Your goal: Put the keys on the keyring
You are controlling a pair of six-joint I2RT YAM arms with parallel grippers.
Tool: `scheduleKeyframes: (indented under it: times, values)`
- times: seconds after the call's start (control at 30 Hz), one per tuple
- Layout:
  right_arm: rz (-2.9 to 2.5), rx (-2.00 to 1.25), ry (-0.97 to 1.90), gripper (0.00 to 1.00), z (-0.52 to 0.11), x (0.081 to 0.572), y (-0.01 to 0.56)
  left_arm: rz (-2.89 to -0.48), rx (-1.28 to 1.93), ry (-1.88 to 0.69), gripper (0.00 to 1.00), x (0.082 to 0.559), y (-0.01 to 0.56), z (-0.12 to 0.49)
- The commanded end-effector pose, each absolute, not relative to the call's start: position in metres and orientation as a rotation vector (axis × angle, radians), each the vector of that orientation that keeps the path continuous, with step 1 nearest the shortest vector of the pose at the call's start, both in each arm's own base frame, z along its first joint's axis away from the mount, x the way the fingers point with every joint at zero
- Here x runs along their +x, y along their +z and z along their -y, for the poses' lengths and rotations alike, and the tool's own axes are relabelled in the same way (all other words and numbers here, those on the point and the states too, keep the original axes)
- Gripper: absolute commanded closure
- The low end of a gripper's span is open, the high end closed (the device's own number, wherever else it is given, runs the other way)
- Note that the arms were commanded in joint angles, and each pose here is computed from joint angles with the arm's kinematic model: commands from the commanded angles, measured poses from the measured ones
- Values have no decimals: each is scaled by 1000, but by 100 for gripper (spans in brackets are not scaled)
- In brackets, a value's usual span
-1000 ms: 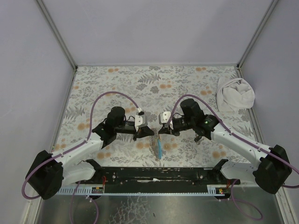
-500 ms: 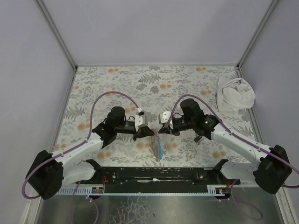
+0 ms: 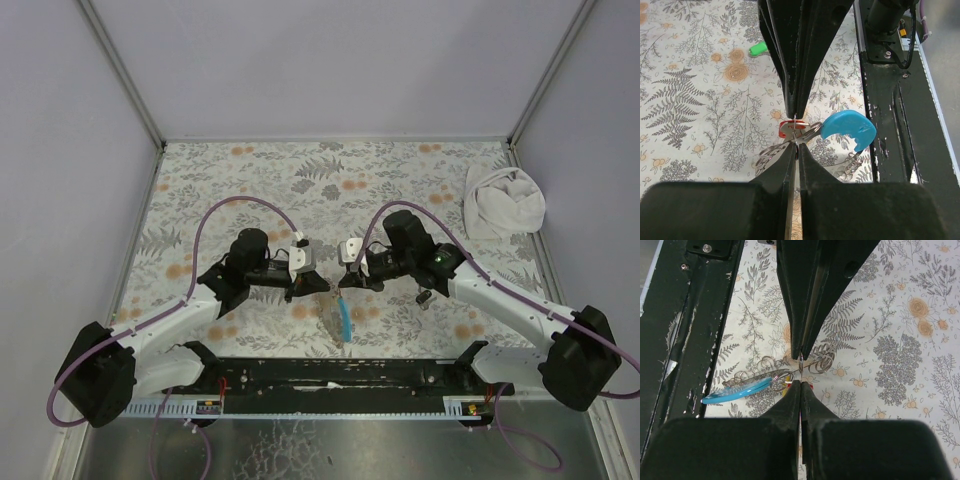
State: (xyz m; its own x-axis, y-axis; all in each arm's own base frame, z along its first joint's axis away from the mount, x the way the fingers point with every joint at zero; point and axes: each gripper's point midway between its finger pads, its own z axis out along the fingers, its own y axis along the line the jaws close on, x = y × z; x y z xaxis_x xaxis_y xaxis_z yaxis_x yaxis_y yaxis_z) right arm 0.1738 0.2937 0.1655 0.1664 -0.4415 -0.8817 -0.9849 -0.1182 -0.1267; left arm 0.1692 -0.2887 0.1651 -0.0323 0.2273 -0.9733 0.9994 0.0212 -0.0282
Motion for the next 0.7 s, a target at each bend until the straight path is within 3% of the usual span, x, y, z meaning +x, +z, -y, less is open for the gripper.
scheduleKeyframes:
  times: [0.0,0.67]
  values:
    - [-1288,-1690,933,100,-304,170,186,-1349,1347,-1109,100,170,180,294]
    - [-1259,-1658,984,100,-311,169,195,-1348,1311,-1107,100,174,181,295]
